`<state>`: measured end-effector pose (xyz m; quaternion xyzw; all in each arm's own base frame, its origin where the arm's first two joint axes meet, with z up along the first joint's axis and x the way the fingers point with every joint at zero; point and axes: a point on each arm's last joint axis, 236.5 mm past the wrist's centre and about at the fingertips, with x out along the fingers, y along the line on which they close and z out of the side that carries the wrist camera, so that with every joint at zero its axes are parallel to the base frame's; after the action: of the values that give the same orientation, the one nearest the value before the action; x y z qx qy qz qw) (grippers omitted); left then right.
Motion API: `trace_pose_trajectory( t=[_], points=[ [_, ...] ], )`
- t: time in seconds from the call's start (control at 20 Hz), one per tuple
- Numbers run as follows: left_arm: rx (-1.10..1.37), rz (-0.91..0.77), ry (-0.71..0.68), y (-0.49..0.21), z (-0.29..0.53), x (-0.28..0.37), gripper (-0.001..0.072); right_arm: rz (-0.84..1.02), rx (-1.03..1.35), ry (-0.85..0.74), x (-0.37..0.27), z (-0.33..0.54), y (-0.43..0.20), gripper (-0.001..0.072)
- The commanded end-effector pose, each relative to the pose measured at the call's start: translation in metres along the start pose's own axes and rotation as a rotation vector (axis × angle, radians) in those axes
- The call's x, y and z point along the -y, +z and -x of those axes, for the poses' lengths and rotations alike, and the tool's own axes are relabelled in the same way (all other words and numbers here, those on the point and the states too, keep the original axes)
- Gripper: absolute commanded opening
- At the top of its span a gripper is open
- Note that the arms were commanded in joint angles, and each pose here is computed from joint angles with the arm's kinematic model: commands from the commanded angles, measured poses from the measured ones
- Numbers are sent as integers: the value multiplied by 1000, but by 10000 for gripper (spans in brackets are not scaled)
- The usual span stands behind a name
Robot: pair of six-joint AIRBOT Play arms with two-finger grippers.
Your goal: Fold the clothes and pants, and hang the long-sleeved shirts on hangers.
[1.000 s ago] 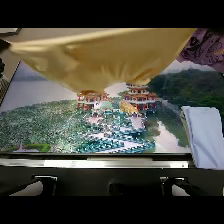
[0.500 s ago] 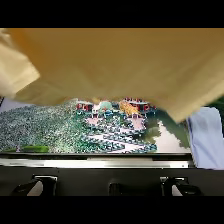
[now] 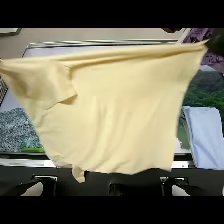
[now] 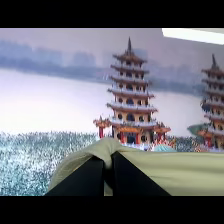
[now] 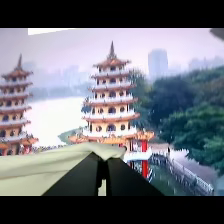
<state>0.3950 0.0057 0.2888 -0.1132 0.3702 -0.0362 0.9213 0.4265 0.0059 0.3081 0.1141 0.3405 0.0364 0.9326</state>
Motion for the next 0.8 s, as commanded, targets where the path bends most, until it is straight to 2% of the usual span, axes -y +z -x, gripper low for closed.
trace_pose_trajectory(
  t=[0.0,0.15,0.3,0.55,0.75],
  points=[
    [-301,-42,46,-58,-139,-20,14,-64,-316,-19,35,-130,-67,29],
    [-406,-31,50,-96,-252,-23,15,-113,-403,-33,60,-218,-101,28],
    [-403,-36,47,-111,-321,-25,15,-144,-383,-45,78,-281,-117,28],
    [-309,-44,48,-85,-346,-33,16,-149,-358,-57,88,-304,-121,28],
    [-405,-30,58,-104,-337,-41,16,-150,-489,-58,85,-291,-149,29]
  ],
)
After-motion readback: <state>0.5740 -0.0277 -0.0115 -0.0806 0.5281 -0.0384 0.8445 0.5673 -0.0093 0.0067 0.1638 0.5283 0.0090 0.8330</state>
